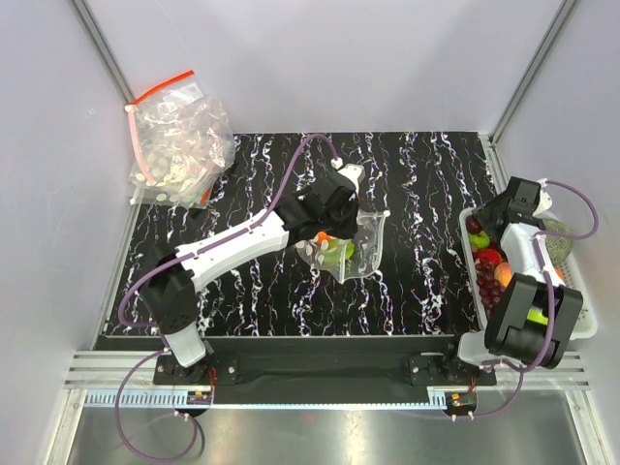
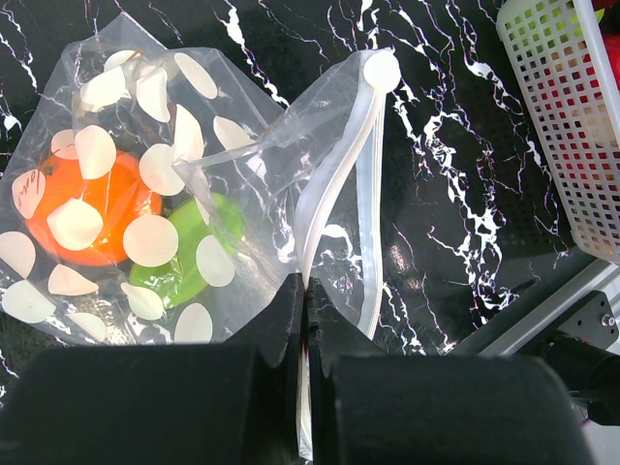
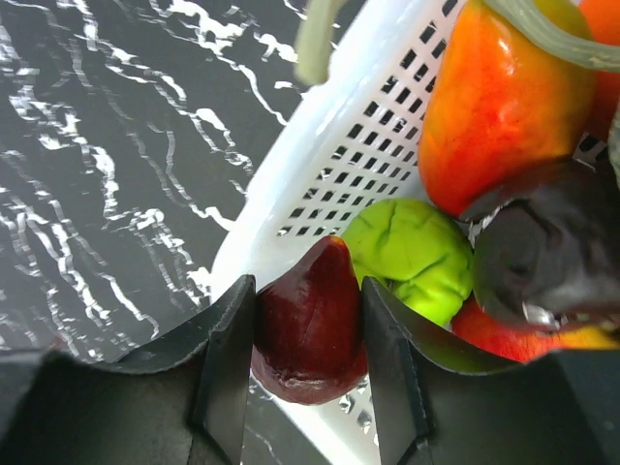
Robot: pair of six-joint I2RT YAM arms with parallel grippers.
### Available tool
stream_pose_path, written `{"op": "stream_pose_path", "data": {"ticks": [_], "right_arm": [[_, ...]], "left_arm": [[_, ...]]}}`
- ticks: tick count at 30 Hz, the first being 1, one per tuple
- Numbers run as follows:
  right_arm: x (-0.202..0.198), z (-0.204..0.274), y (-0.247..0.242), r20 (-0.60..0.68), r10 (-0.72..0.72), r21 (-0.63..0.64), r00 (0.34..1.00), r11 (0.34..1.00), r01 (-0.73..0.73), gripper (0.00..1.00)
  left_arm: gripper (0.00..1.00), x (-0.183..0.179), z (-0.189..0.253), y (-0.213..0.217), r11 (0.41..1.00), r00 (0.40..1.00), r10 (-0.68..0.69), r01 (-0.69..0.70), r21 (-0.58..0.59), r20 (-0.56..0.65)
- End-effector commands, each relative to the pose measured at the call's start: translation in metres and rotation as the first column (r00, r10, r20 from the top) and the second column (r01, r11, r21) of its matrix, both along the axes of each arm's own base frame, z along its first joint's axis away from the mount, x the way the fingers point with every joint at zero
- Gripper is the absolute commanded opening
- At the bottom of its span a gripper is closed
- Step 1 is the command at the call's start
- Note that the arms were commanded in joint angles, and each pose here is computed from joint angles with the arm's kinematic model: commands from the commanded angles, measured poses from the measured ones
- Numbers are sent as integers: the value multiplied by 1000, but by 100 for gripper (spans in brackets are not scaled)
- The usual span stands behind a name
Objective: Place the food in the zip-top bag and seal the zipper
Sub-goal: Pick up the fake fruit from the bin, then place the fake fruit in the zipper food storage bag.
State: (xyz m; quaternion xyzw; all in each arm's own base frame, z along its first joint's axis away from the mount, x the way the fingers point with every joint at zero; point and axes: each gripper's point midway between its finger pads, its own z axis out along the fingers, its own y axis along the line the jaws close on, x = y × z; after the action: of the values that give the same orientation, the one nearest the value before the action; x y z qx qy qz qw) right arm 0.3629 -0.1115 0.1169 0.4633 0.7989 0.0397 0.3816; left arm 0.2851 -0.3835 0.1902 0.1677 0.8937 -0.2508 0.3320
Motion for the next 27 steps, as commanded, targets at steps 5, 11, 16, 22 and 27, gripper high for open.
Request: {"op": "stream_pose_path", "data": {"ticks": [5, 11, 16, 22, 27], "right_arm": [[-11, 43, 9, 105, 52, -39, 993, 998, -48, 42], [-20, 71, 30, 174, 165, -56, 971, 986, -157, 39], [-32, 94, 71, 272, 317, -67, 909, 948, -311, 39], [-46, 104, 155, 334, 527, -79, 781, 842, -534, 39], [-48, 107, 220, 397, 636, -68, 662, 739, -670, 39]], "left_arm": [[0, 5, 22, -4, 999, 999, -10, 12, -52, 47], [0, 5, 24, -3, 999, 999, -5, 8, -52, 52], [0, 7, 28, -5, 998, 998, -3, 6, -60, 55], [0, 11, 33, -10, 998, 998, 2, 2, -66, 56], [0, 13, 42, -17, 996, 999, -1, 6, -87, 50]]}}
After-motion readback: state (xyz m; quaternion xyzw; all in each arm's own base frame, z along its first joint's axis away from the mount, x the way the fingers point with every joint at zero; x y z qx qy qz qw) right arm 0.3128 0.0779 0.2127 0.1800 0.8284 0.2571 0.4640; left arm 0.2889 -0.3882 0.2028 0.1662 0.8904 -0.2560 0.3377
